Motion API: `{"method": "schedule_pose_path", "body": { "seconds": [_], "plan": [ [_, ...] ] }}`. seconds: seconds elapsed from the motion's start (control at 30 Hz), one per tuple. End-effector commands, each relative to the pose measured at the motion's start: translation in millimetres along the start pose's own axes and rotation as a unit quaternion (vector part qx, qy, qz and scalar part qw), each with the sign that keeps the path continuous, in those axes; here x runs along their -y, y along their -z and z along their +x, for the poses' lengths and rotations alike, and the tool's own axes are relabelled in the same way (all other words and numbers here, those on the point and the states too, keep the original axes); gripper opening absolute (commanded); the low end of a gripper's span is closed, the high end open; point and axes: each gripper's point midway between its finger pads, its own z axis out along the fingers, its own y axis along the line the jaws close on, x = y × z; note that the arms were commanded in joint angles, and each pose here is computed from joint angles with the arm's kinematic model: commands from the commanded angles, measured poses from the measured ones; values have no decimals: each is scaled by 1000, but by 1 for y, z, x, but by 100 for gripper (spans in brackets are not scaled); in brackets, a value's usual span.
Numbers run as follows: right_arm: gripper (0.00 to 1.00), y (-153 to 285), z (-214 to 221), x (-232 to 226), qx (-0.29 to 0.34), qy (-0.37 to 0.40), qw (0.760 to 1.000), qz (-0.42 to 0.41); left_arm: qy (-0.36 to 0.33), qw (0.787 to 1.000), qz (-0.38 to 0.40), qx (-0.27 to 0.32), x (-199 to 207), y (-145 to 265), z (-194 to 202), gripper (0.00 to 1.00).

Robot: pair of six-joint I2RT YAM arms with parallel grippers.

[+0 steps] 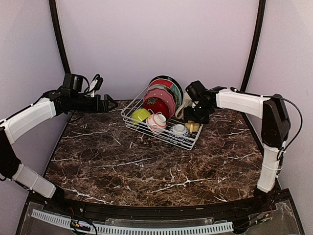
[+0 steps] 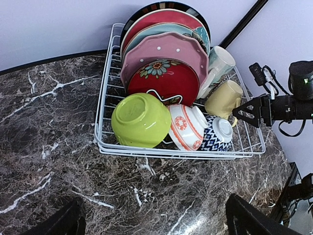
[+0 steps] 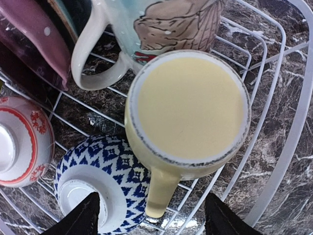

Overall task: Unload the mixed dishes from the dish rack
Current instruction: Grab the cup from the dish rack.

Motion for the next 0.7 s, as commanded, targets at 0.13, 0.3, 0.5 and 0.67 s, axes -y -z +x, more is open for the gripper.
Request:
{"method": "schedule_pose_path", "body": {
  "seconds": [0.13,0.3,0.5,0.67],
  "plan": [
    [43,-19,-7,0,10,-30,999,32,-10,1000,20,12,11,10,-3,99],
    [33,-27,-3,10,14,-57,996,61,-7,1000,19,9,9,8,-1,99],
    [25,-25,-5,12,35,-75,993,84,-3,1000,23,6,10,6,0,99],
    [11,-6,-17,8,70,-81,990,88,-3,1000,23,5,10,6,1,99]
  ]
}}
